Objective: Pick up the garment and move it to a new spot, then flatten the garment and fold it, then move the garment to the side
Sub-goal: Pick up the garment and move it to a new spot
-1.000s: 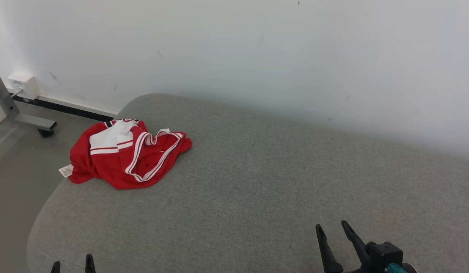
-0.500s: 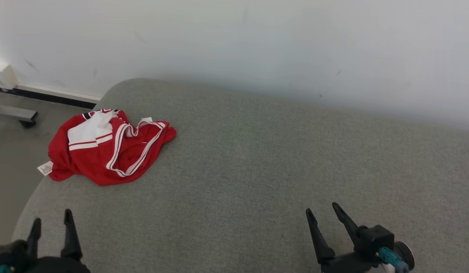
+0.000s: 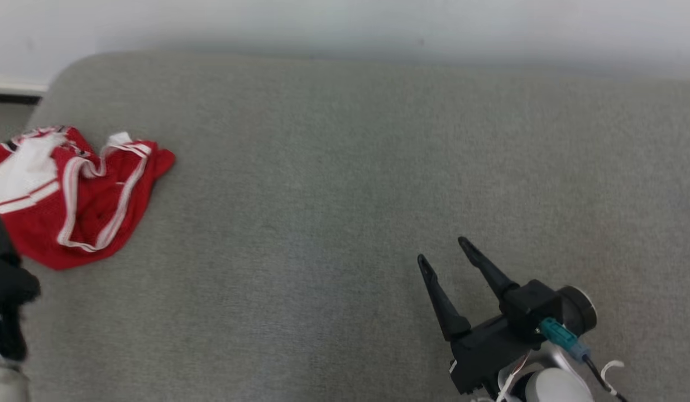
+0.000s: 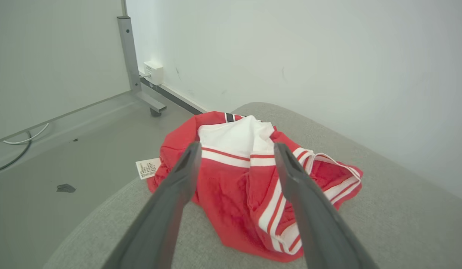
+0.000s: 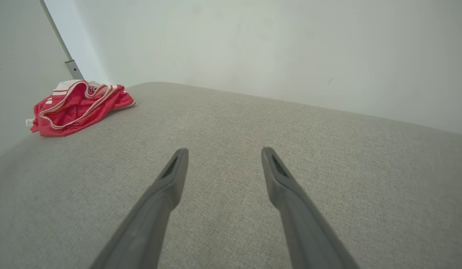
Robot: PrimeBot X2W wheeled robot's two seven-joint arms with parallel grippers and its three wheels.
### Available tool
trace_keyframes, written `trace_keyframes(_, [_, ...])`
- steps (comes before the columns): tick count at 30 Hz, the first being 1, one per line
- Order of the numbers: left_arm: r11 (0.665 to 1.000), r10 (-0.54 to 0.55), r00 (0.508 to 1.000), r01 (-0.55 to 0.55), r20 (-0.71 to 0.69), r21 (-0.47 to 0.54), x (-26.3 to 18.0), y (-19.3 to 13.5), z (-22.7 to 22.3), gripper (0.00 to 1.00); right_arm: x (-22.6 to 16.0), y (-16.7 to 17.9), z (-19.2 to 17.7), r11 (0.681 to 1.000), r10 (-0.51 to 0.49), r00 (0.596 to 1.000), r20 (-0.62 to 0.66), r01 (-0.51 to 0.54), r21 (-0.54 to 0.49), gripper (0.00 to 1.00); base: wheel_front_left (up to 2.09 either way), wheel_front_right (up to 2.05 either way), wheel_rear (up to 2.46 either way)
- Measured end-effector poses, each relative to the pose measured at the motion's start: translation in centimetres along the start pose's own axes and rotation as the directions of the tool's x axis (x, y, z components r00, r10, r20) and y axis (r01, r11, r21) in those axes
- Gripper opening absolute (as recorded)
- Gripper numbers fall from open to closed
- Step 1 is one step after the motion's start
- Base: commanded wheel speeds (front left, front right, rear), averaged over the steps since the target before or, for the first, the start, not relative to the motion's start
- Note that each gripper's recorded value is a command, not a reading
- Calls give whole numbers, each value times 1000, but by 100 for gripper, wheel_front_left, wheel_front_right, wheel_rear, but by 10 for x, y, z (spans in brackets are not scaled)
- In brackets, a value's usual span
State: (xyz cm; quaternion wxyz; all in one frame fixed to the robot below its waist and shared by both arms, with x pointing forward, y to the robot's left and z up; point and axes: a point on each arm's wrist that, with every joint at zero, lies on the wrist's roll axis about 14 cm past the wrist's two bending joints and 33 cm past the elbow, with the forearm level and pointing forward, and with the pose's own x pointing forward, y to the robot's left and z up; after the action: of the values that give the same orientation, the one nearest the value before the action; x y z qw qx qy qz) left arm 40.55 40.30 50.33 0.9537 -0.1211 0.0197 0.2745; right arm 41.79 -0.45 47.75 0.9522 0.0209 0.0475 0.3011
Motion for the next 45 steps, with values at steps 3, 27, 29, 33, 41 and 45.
trace_keyframes(3, [1000,8,999,-9,-50,-12,28,-8,-7,100,4,-12,-6,1000,-12,1000,-9,12,3,100,0,0,0])
trace_keyframes(27, [975,-42,853,-79,-520,-208,80,-46,-126,0,-7,-52,-58,990,-108,986,-127,117,74,100,0,0,0])
trace_keyframes(29, [977,-65,881,-40,-469,-211,83,-50,-105,0,-9,-47,-53,990,-106,988,-109,115,83,100,0,0,0])
trace_keyframes(33, [980,-124,935,64,-331,-187,92,-58,-40,0,-17,-39,-43,987,-114,991,-76,121,103,100,0,0,0])
trace_keyframes(41, [919,-391,914,381,-107,-105,65,-142,90,0,-39,-24,-14,983,-141,990,16,138,118,100,0,0,0])
trace_keyframes(45, [828,-559,829,557,-20,-71,24,-203,136,0,-51,-21,5,983,-158,985,73,149,111,100,0,0,0])
